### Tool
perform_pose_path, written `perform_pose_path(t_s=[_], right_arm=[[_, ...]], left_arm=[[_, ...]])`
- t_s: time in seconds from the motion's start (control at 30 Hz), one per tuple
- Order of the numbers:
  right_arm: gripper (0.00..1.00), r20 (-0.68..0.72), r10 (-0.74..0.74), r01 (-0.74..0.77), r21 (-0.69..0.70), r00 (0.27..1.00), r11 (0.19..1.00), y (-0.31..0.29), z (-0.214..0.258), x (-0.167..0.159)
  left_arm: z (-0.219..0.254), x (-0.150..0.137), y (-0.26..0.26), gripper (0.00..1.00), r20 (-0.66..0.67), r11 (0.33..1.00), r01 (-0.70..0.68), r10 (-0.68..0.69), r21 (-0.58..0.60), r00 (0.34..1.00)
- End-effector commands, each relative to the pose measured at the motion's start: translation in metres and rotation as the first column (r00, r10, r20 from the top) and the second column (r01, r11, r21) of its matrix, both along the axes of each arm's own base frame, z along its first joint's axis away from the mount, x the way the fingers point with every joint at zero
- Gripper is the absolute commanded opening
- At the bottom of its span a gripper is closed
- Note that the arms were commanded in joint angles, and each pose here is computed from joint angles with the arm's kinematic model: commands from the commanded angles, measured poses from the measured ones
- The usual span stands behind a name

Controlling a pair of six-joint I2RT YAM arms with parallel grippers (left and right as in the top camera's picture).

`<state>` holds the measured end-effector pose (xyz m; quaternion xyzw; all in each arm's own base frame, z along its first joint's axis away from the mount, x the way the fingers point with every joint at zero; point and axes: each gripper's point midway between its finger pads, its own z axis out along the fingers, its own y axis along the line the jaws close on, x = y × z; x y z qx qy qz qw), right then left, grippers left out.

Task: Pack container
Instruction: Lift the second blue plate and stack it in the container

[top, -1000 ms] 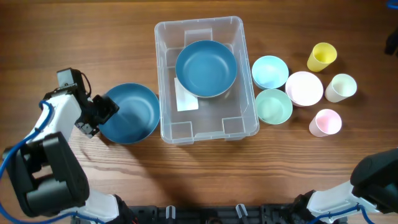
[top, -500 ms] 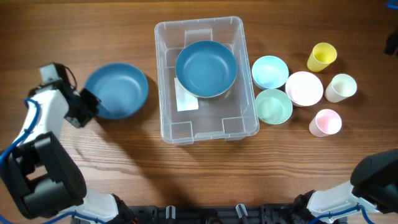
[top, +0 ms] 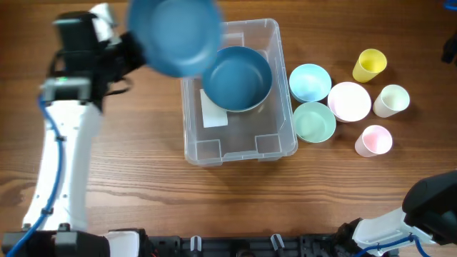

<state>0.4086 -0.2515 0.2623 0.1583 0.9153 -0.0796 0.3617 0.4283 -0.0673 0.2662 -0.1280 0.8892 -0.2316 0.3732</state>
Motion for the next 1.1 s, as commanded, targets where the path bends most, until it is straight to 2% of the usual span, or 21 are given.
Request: perform_pose_path(t_s=[0.0, 0.13, 0.27, 0.63, 0.7, 0.77, 0.8, 0.83, 0.87, 1.07], right_arm=[[1.0, -0.026, -0.003, 0.003, 0.001, 1.0, 1.0, -0.002, -0.011, 0.001], [1.0, -0.026, -0.003, 0.003, 0.001, 1.0, 1.0, -0.002, -0.011, 0.001], [1.0, -0.027, -0.003, 0.003, 0.001, 1.0, 1.0, -0.002, -0.011, 0.001], [1.0, -0.027, -0.003, 0.003, 0.001, 1.0, 1.0, -0.002, -0.011, 0.001], [1.0, -0.027, -0.003, 0.003, 0.001, 1.0, 1.0, -0.002, -0.011, 0.001], [1.0, -0.027, -0.003, 0.003, 0.001, 1.0, 1.0, -0.002, -0.011, 0.001], [1.0, -0.027, -0.003, 0.003, 0.001, 1.0, 1.0, -0.002, -0.011, 0.001], [1.0, -0.026, -0.003, 0.003, 0.001, 1.0, 1.0, -0.002, -0.011, 0.001], [1.0, -0.027, -0.003, 0.003, 0.001, 1.0, 1.0, -0.002, -0.011, 0.001], [1.0, -0.027, -0.003, 0.003, 0.001, 1.0, 1.0, -0.002, -0.011, 0.001]], left_arm=[[-0.01, -0.001, -0.057, 0.04, 0.009, 0.991, 0.097, -0.098, 0.091, 0.995], [-0.038, -0.005, -0.092, 0.04, -0.042, 0.976, 0.132, -0.127, 0.175, 0.991], [-0.062, -0.004, -0.109, 0.04, -0.103, 0.98, 0.121, -0.105, 0.156, 0.989], [-0.119, 0.01, -0.115, 0.04, -0.216, 0.985, 0.09, -0.057, 0.146, 0.975], [-0.12, 0.01, -0.115, 0.09, -0.219, 0.985, 0.09, -0.056, 0.148, 0.974], [-0.12, 0.011, -0.115, 0.38, -0.214, 0.985, 0.09, -0.057, 0.146, 0.975], [-0.118, 0.012, -0.116, 0.59, -0.205, 0.986, 0.088, -0.057, 0.144, 0.977], [-0.116, 0.015, -0.116, 0.67, -0.192, 0.987, 0.085, -0.057, 0.14, 0.98], [-0.113, 0.018, -0.115, 0.7, -0.177, 0.988, 0.079, -0.054, 0.135, 0.983], [-0.068, 0.041, -0.082, 0.69, -0.086, 0.994, -0.01, 0.02, 0.107, 0.996]])
